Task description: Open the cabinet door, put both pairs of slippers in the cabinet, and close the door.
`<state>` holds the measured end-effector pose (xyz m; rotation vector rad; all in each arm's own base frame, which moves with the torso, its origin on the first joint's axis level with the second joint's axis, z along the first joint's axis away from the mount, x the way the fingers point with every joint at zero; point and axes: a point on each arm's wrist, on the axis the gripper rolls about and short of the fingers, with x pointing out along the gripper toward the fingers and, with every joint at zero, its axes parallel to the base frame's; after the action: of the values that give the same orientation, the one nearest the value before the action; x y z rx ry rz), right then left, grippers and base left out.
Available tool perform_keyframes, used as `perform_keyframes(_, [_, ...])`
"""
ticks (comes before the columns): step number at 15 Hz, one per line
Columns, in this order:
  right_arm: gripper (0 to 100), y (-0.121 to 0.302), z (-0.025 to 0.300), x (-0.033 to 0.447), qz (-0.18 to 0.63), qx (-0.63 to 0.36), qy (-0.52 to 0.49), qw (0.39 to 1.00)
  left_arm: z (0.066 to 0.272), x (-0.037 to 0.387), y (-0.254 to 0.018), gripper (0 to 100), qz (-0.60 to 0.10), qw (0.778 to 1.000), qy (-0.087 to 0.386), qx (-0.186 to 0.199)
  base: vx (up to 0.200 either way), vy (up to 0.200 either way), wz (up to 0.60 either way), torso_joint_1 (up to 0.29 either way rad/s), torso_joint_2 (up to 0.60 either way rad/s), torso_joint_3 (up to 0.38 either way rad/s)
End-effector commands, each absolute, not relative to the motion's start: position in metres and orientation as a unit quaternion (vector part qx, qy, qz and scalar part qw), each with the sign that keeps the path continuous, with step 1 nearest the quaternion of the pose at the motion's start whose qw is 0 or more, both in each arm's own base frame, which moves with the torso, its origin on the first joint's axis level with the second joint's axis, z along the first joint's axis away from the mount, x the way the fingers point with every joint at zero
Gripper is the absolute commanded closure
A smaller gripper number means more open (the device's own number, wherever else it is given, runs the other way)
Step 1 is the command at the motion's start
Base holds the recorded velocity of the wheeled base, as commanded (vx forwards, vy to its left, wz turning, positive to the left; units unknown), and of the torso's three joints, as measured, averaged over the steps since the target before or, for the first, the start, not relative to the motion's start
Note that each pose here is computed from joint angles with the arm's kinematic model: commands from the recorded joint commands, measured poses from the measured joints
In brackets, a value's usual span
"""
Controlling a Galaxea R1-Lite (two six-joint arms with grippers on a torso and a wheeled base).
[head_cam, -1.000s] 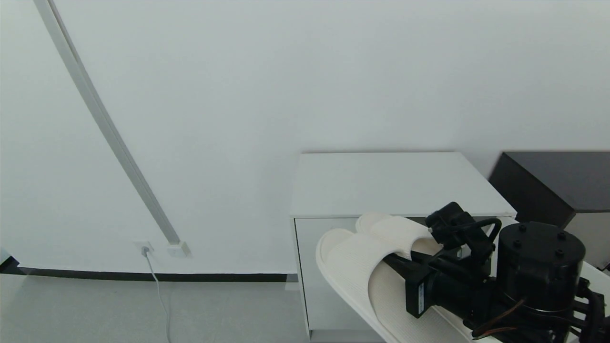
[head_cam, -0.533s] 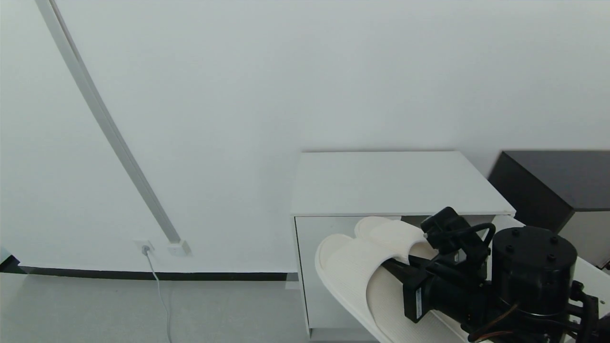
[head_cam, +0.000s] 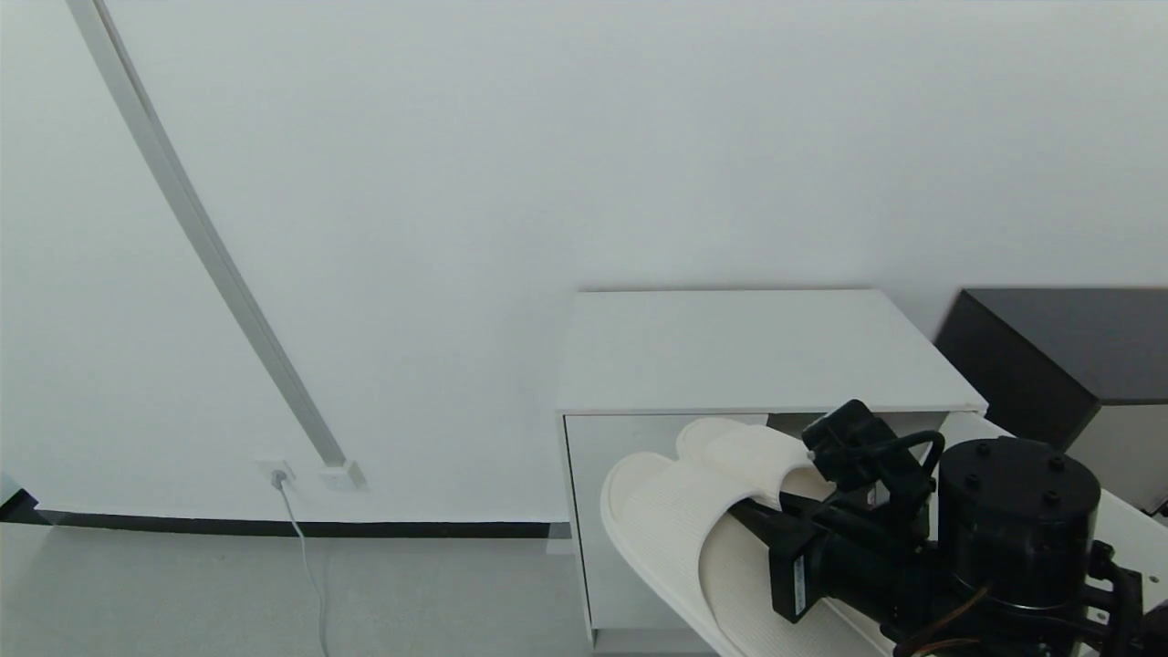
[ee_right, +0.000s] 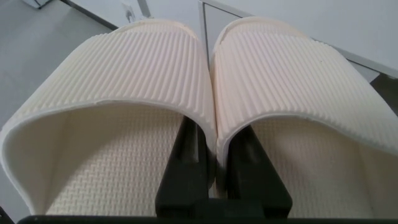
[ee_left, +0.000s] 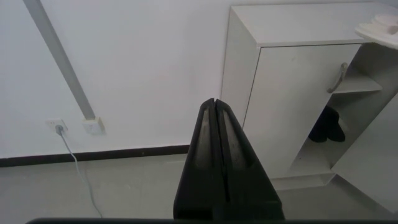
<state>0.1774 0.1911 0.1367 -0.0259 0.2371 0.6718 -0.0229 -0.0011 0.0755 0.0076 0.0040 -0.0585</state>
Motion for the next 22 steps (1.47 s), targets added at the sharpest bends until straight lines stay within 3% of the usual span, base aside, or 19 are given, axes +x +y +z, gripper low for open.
perform_keyframes(1, [100, 0.1916, 0.1357, 0.1777, 0.329, -0.014, 0.118, 0.937, 0.0755, -0.0228, -0.0011, 100, -0.029, 1.000, 0.002, 0.004, 0.000, -0.200, 0.00, 0.002, 0.00, -0.002])
perform_keyframes(19, [100, 0.1899, 0.1333, 0.1767, 0.328, -0.015, 0.121, 0.937, 0.0755, -0.0228, -0.0011, 100, -0.029, 1.000, 0.002, 0.004, 0.000, -0.200, 0.00, 0.004, 0.00, 0.004])
perform_keyframes(22, [100, 0.1892, 0.1338, 0.1776, 0.326, -0.013, 0.120, 0.938, 0.0755, -0.0228, -0.0011, 100, -0.029, 1.000, 0.002, 0.004, 0.000, 0.000, 0.00, 0.000, 0.00, 0.000])
